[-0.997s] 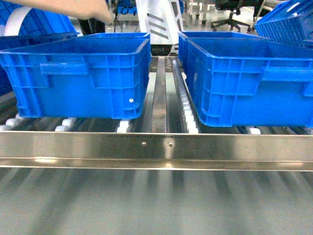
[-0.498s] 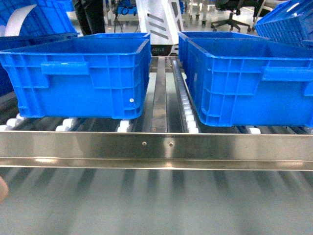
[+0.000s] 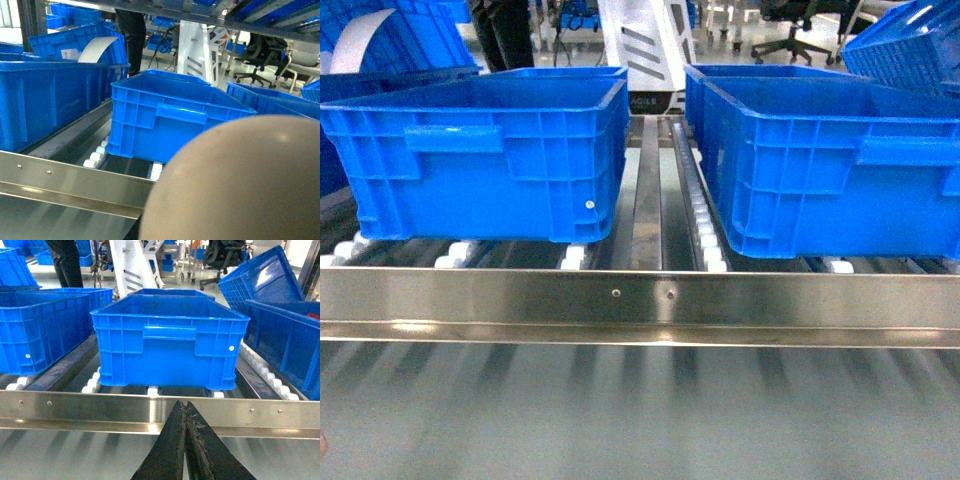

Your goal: Place part in tray to right shelf

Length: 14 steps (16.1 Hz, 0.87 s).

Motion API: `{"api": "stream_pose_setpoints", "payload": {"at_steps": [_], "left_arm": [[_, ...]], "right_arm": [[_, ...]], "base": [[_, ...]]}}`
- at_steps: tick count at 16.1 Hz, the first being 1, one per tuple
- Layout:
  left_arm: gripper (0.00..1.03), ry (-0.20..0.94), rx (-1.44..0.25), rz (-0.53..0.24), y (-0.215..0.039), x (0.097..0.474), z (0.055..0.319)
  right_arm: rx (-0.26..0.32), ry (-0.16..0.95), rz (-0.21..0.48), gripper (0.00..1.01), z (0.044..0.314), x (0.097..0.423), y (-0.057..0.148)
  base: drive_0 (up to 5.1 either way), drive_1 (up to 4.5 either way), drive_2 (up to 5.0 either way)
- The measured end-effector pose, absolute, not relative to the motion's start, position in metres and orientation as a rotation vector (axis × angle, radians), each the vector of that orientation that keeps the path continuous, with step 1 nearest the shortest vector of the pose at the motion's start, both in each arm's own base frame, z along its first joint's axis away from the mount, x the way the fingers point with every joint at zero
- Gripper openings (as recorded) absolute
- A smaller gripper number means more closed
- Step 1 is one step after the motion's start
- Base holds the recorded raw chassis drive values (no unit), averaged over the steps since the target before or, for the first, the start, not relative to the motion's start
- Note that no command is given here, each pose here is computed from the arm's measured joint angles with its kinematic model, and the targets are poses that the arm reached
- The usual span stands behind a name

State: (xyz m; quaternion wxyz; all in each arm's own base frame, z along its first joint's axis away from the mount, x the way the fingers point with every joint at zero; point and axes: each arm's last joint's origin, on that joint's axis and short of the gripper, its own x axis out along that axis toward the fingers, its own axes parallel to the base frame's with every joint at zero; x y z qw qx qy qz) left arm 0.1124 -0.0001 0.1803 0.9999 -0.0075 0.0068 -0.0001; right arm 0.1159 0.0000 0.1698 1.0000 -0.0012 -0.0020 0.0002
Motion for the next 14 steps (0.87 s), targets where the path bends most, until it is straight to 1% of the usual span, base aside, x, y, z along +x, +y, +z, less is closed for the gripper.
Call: {"api": "stream_pose_setpoints", "payload": {"at_steps": [2, 8, 9, 10, 12, 14], "left_arm": [[0.12, 0.009, -0.015, 0.0, 0.0, 0.11, 0.177], [0.12, 0.024, -0.015, -0.001, 0.0, 0.107, 0.173], [0.12, 0.051, -0.014, -0.005, 0.0, 0.099, 0.163], [0.12, -0.022, -0.014, -0.001, 0.0, 0.097, 0.17], [0.12, -0.005, -0.014, -0.001, 0.0, 0.097, 0.168], [0.12, 0.015, -0.016, 0.004, 0.0, 0.097, 0.166]], "right_arm": [[0.0, -0.017, 0.0, 0.02, 0.171, 0.113, 0.0], [0.0, -0.012, 0.0, 0.02, 0.17, 0.11, 0.0], [0.0, -0.012, 0.0, 0.02, 0.17, 0.109, 0.0], [0.0, 0.0, 0.0, 0.02, 0.169, 0.106, 0.0], [0.0, 0.033, 0.0, 0.02, 0.165, 0.103, 0.0], [0.0, 0.032, 0.0, 0.02, 0.164, 0.099, 0.0]], "base": [[0.0, 0.0, 0.0], [0.0, 0.0, 0.0], [0.0, 0.0, 0.0], [0.0, 0.0, 0.0], [0.0, 0.0, 0.0], [0.0, 0.0, 0.0]]}}
